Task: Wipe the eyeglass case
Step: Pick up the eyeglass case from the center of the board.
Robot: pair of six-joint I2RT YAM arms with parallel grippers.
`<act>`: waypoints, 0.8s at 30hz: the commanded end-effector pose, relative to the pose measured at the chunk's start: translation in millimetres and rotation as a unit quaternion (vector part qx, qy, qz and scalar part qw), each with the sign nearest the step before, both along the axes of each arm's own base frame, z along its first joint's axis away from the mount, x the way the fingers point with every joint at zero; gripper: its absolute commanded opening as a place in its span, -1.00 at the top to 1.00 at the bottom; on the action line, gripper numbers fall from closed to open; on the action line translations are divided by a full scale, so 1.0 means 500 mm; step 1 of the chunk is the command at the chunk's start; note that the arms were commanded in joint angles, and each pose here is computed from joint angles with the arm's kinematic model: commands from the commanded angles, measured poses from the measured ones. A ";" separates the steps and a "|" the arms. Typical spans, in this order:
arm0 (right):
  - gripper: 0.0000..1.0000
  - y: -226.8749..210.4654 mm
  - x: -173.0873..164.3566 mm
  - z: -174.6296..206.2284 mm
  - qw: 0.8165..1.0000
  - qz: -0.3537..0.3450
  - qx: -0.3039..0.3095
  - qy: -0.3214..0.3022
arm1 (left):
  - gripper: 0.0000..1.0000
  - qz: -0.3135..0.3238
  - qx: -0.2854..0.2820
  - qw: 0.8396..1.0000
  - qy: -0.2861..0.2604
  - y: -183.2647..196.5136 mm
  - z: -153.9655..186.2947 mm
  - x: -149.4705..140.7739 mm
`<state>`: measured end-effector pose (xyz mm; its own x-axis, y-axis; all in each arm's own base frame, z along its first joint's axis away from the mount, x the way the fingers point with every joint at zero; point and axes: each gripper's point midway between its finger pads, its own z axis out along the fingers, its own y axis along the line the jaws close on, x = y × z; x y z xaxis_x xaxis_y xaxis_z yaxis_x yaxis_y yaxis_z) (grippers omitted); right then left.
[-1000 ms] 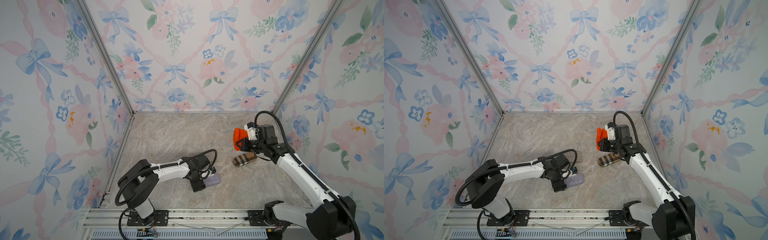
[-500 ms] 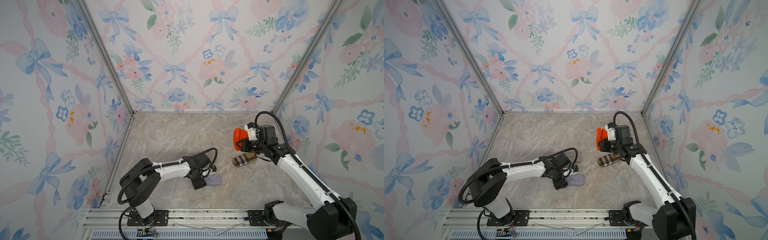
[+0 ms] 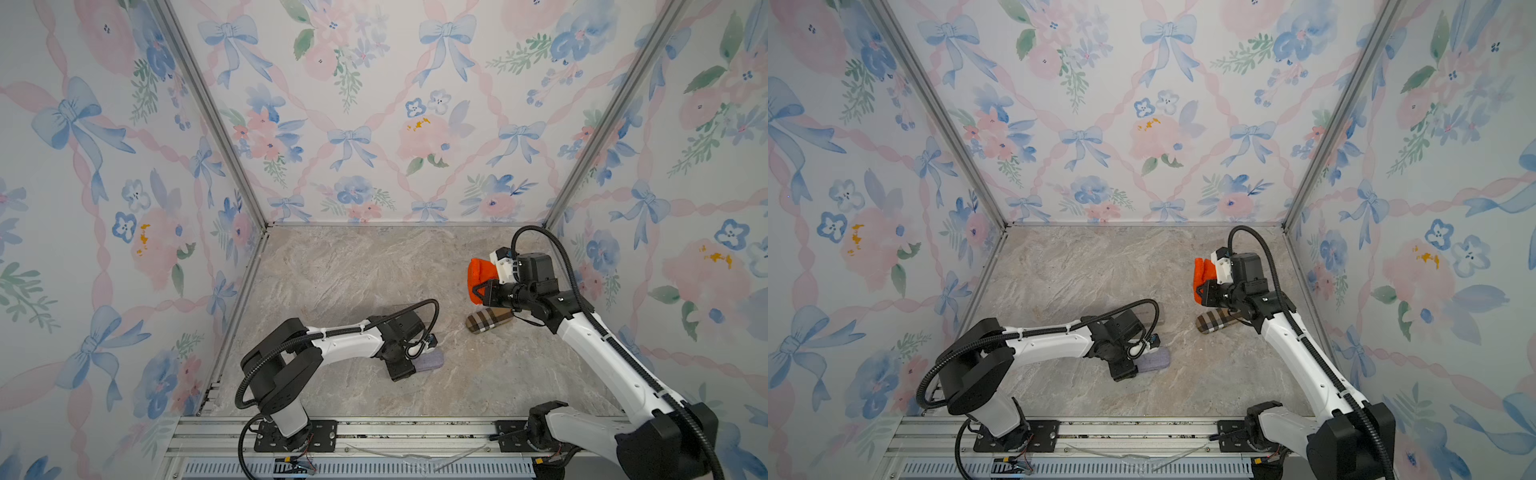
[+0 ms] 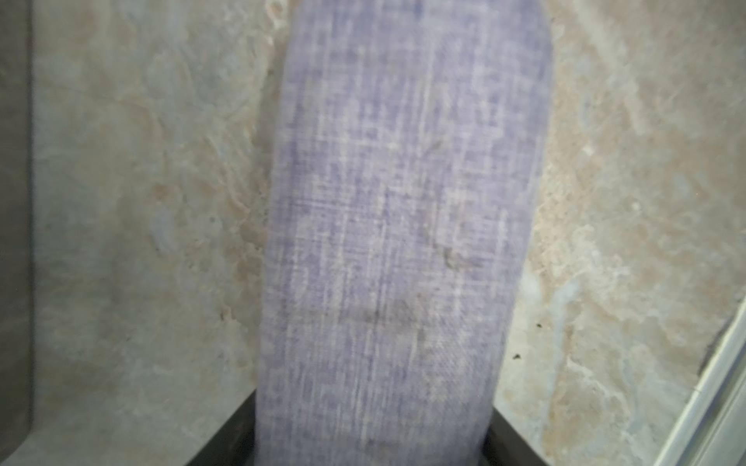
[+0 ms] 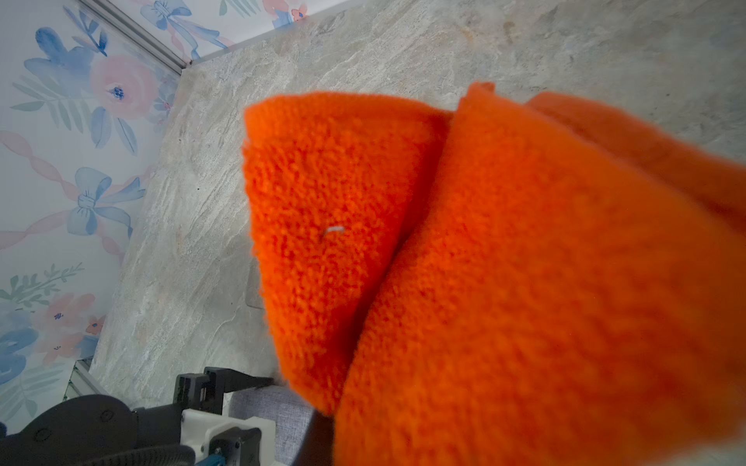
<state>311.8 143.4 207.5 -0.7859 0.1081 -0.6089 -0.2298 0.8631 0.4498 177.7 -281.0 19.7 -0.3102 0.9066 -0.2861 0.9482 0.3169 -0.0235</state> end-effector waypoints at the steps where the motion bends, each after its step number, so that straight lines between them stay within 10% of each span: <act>1: 1.00 -0.006 -0.007 0.004 1.000 -0.002 0.001 -0.004 | -0.29 0.001 0.034 0.998 0.051 0.030 -0.045 -0.051; 9: 1.00 -0.009 -0.006 0.014 1.000 -0.004 0.001 -0.008 | -0.36 0.006 0.044 0.998 0.047 0.033 -0.050 -0.060; 15: 1.00 -0.016 -0.023 0.032 1.000 -0.001 -0.005 -0.004 | 0.20 0.010 0.039 0.998 0.041 0.030 -0.044 -0.055; 24: 1.00 0.019 -0.174 0.043 0.993 0.070 0.052 0.078 | 0.27 0.011 -0.072 0.993 -0.098 -0.067 0.121 0.026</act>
